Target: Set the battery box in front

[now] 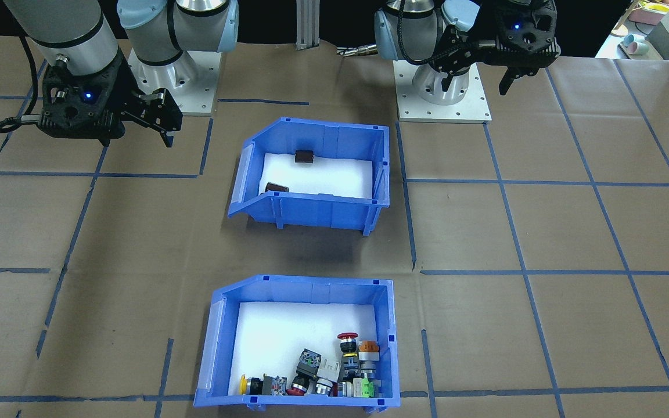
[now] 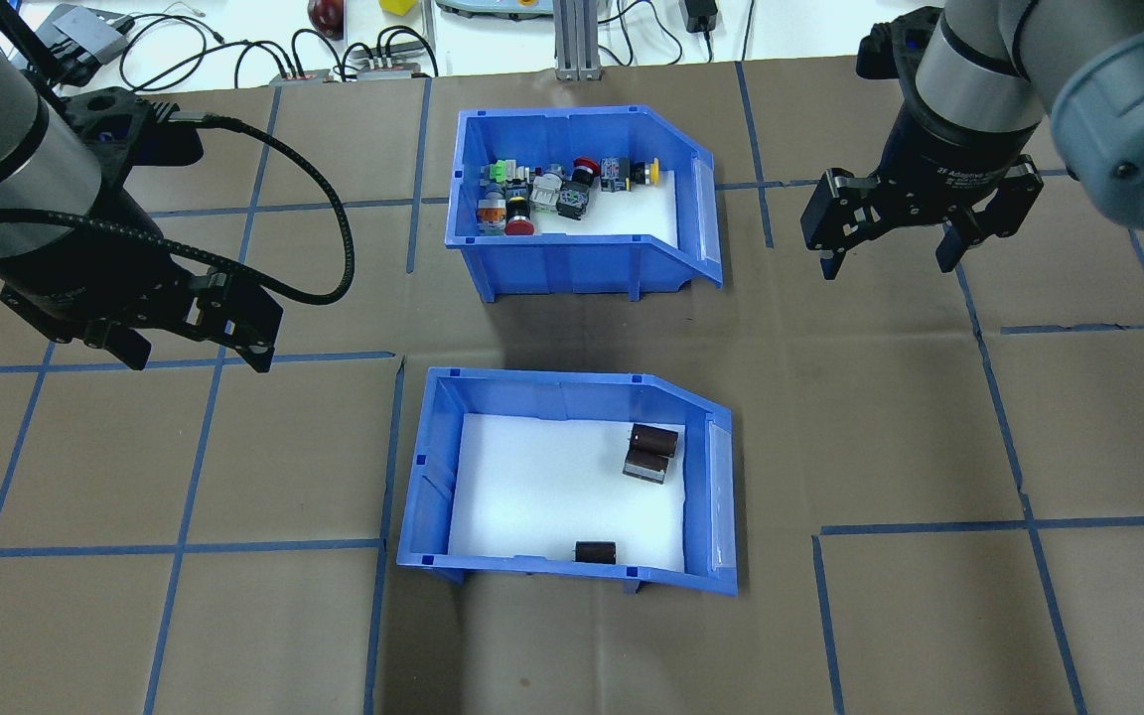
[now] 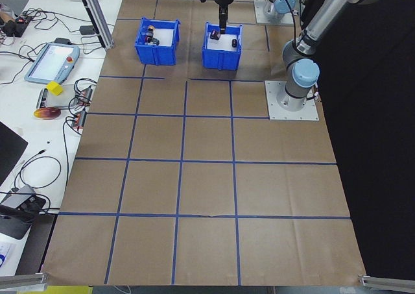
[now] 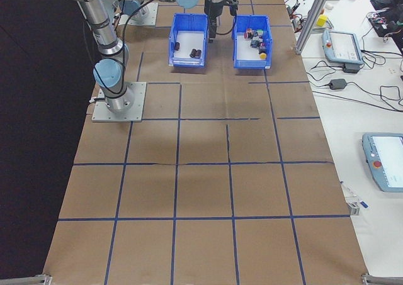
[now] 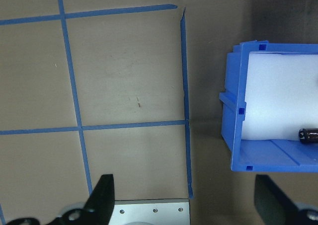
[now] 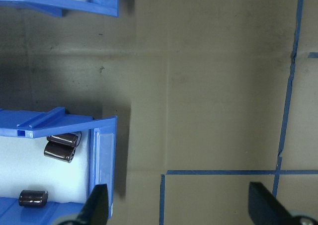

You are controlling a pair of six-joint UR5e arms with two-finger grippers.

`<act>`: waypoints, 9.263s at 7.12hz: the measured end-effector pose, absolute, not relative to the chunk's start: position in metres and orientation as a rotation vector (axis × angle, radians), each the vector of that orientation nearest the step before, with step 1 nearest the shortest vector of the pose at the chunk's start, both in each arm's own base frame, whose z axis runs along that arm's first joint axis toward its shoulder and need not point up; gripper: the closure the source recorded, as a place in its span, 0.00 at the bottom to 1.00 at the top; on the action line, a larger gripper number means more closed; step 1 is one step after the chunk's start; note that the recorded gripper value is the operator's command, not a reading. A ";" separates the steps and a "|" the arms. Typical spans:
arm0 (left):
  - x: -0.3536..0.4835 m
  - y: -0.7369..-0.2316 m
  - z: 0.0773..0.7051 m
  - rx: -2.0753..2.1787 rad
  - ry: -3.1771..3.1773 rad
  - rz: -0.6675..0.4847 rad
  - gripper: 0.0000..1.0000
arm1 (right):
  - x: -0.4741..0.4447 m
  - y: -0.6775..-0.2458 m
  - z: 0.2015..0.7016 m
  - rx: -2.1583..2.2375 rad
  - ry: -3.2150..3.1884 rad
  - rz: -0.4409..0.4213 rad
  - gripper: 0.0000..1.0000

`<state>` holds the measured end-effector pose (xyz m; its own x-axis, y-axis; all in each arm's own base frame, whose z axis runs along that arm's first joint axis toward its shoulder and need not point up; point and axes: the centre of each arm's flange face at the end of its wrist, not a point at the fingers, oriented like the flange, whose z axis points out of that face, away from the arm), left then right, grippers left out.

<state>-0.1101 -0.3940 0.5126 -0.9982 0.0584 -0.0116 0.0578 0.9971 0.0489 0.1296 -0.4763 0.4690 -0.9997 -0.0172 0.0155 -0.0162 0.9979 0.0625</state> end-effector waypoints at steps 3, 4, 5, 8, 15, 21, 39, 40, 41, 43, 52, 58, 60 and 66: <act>-0.111 -0.395 0.511 0.081 3.128 0.084 0.00 | 0.130 -0.476 0.469 0.026 -3.124 -0.097 0.00; -0.111 -0.394 0.511 0.081 3.128 0.085 0.00 | 0.130 -0.476 0.469 0.026 -3.123 -0.098 0.00; -0.111 -0.394 0.511 0.082 3.127 0.086 0.00 | 0.129 -0.476 0.469 0.024 -3.121 -0.102 0.00; -0.111 -0.398 0.508 0.072 3.127 0.093 0.00 | 0.129 -0.476 0.469 0.014 -3.119 -0.105 0.00; -0.110 -0.392 0.494 -0.674 3.015 0.127 0.01 | 0.134 -0.493 0.465 0.432 -3.104 -0.117 0.00; -0.160 -0.317 0.452 -1.684 2.591 0.232 0.01 | 0.236 -0.577 0.453 1.314 -2.848 -0.060 0.00; -0.287 -0.270 0.260 -2.076 2.341 0.227 0.21 | 0.425 -0.602 0.262 2.082 -2.236 0.000 0.93; -0.288 -0.269 0.257 -2.078 2.331 0.234 0.24 | 0.425 -0.601 0.266 2.078 -2.229 -0.006 0.94; -0.288 -0.271 0.255 -2.079 2.329 0.237 0.24 | 0.425 -0.601 0.273 2.071 -2.224 0.004 0.94; -0.292 -0.277 0.249 -2.090 2.339 0.231 0.45 | 0.416 -0.610 0.308 2.023 -2.201 0.067 0.94; -0.240 -0.326 0.313 -2.244 2.286 0.162 1.00 | 0.147 -0.642 0.370 2.142 -2.076 -0.099 0.94; -0.216 -0.521 0.328 -2.273 2.290 0.158 0.99 | 0.029 -0.581 0.365 2.262 -2.033 -0.177 0.94; -0.247 -0.577 0.316 -2.266 2.342 0.203 0.99 | 0.024 -0.558 0.360 2.270 -2.049 -0.192 0.94; -0.324 -0.641 0.275 -2.245 2.416 0.288 0.74 | 0.033 -0.463 0.349 2.274 -2.086 -0.230 0.94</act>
<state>-0.3243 -0.6414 0.2754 -0.0726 -0.9973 0.0054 -0.9682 0.0718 0.2396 0.0333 -0.4634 0.3490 0.0807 -0.9938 -0.0770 -0.9867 -0.0906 0.1350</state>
